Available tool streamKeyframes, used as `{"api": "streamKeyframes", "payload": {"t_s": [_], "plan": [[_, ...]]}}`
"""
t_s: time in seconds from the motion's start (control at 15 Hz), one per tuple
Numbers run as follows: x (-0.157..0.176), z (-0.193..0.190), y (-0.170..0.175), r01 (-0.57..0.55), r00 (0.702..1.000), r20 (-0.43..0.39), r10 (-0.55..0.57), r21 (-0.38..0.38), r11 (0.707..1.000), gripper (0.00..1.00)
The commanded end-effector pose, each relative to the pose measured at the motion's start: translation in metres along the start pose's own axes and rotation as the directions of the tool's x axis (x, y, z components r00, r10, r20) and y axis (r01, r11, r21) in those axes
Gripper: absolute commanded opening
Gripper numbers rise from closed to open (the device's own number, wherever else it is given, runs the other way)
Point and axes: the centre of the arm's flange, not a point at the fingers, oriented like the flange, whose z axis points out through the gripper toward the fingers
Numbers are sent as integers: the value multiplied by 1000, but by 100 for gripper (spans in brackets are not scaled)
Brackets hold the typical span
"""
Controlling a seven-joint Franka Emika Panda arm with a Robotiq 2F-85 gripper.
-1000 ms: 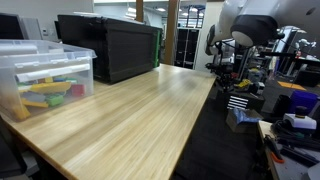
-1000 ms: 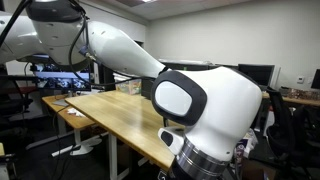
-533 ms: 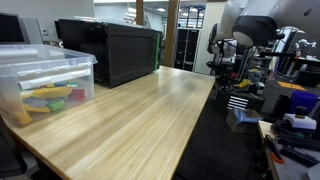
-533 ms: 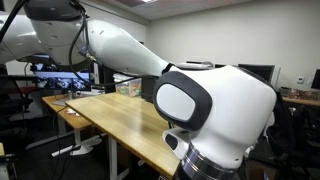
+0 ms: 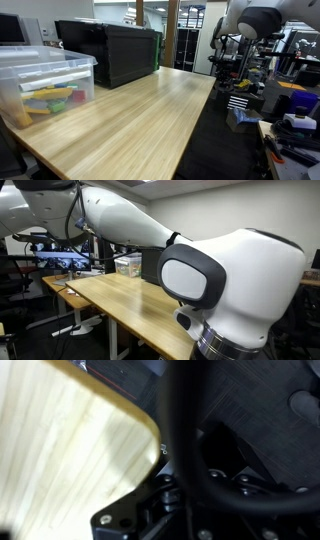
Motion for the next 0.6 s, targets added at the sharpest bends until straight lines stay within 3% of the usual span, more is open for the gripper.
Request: {"api": "streamKeyframes", "payload": {"t_s": [0.0, 0.53], "plan": [[4, -22, -20, -8, 997, 77, 13, -62, 998, 0], [2, -55, -72, -57, 963, 256, 80, -98, 994, 0]]}}
